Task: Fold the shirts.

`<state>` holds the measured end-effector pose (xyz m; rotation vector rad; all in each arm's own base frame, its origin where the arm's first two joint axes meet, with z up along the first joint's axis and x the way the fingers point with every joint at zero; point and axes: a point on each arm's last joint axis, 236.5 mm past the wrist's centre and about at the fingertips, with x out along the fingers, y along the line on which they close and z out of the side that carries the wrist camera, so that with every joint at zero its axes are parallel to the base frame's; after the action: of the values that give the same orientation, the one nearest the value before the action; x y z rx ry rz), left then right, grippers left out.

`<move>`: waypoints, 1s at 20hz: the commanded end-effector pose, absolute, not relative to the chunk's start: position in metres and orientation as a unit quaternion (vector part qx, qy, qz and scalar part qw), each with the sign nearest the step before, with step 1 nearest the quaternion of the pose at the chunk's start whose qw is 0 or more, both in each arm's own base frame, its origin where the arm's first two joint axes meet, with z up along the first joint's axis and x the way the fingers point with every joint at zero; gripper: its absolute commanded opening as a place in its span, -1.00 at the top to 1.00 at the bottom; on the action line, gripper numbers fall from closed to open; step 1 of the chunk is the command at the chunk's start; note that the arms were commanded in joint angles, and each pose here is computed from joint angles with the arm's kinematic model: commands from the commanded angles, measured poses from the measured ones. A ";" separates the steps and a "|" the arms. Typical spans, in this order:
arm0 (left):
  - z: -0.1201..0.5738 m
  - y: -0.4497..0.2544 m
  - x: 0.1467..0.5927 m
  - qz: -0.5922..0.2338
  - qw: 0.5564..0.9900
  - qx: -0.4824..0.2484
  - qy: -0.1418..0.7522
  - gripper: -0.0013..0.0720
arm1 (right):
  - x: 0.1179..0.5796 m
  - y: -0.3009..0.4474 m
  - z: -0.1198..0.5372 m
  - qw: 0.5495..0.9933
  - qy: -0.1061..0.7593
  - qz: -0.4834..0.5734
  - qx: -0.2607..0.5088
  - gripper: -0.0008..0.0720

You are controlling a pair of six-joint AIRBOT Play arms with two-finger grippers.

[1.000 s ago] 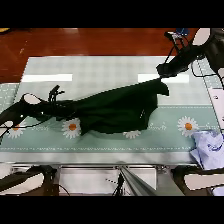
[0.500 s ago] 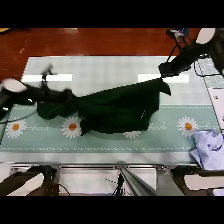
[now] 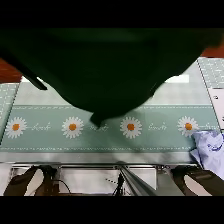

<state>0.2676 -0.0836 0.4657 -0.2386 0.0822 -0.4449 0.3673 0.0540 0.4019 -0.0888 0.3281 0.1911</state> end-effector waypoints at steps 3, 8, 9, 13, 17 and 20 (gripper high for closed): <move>0.528 -0.099 0.172 -0.158 0.983 -0.071 -0.060 0.89 | 0.233 -0.007 0.555 0.996 -0.067 -0.017 -0.053 0.93; 0.469 -0.118 0.153 -0.168 0.979 -0.094 0.066 0.89 | 0.210 -0.024 0.534 0.997 -0.014 -0.048 -0.065 0.93; 0.457 -0.119 0.151 -0.170 0.976 -0.098 0.093 0.89 | 0.216 -0.025 0.520 0.996 0.017 -0.048 -0.079 0.93; 0.410 -0.095 0.169 -0.133 0.969 -0.117 0.174 0.89 | 0.283 -0.030 0.458 0.981 0.149 -0.058 -0.115 0.93; 0.330 -0.062 0.209 -0.107 0.940 -0.164 0.277 0.89 | 0.395 0.009 0.367 0.956 0.268 0.015 -0.117 0.93; 0.261 -0.043 0.243 -0.098 0.912 -0.221 0.331 0.89 | 0.460 0.044 0.288 0.931 0.344 0.077 -0.097 0.93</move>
<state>0.2191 -0.0599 0.3210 -0.3745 0.5734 -0.2283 0.4073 0.0142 0.3596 -0.2299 0.5536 0.0451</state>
